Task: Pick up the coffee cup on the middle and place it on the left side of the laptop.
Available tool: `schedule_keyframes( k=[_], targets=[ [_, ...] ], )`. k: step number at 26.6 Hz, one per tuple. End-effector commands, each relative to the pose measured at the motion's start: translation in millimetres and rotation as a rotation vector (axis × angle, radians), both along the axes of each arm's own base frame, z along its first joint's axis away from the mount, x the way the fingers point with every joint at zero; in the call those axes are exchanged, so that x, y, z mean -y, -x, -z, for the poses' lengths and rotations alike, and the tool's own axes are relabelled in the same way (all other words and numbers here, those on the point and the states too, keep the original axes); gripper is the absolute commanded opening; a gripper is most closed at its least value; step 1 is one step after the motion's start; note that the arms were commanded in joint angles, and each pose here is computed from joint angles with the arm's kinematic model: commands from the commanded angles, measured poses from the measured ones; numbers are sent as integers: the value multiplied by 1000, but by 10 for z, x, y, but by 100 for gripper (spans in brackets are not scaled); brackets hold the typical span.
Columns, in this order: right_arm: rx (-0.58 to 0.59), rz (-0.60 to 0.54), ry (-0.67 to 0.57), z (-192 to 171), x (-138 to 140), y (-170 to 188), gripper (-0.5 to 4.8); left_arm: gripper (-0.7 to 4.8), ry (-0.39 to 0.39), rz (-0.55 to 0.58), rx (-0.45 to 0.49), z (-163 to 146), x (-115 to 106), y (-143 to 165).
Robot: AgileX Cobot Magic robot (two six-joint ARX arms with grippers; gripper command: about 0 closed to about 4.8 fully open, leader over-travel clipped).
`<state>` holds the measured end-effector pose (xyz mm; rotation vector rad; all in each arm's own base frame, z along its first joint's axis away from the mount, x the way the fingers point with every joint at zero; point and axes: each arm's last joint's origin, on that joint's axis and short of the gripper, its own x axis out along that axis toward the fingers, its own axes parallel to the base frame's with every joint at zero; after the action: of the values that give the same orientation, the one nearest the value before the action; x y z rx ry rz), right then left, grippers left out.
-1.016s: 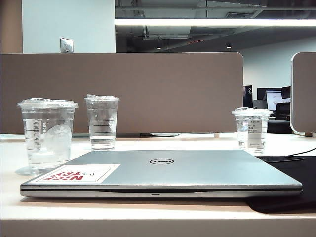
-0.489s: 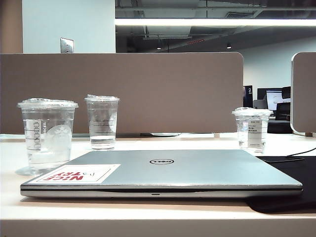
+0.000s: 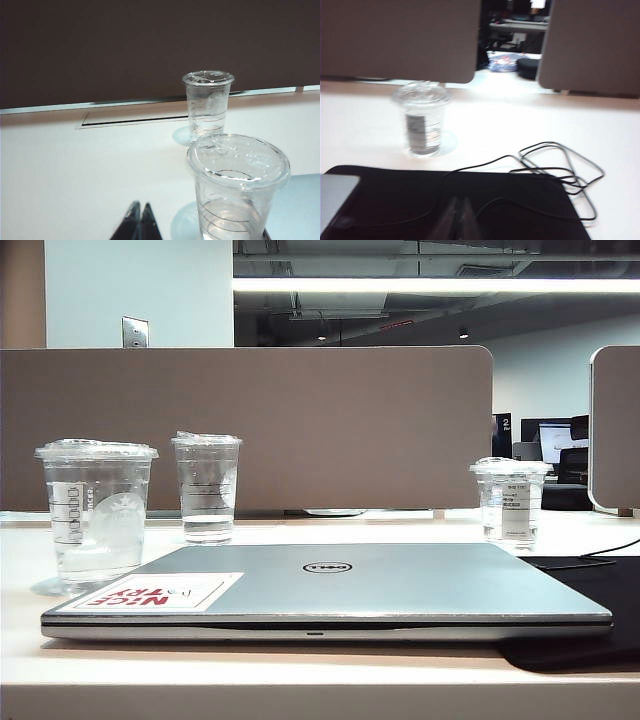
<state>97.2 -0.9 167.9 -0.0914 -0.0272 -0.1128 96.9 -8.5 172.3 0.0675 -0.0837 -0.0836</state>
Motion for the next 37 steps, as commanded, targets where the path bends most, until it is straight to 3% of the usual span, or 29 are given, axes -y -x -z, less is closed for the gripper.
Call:
schedule_keyframes(
  k=[1,9,13,18,23,37],
  targets=[
    [23,6,6,-15,23,0,-5,-5,1,2,15,-22,-1,3],
    [29,-32,17,-21,152,13,-5,-5,1,3,15,-22,-1,3],
    [32,-12,-55,-18,175,17,-5,-5,1,3,15,-22,-1,3],
    [32,-33,-55,-18,178,19,-5,-5,1,2,15,-22,-1,3],
    [31,-81,-56,-17,127,10,-5,-5,1,2,15,-22,-1,3],
    [33,-47,-68,-17,8,-2,-5,-5,1,2,15,-22,-1,3]
  ],
)
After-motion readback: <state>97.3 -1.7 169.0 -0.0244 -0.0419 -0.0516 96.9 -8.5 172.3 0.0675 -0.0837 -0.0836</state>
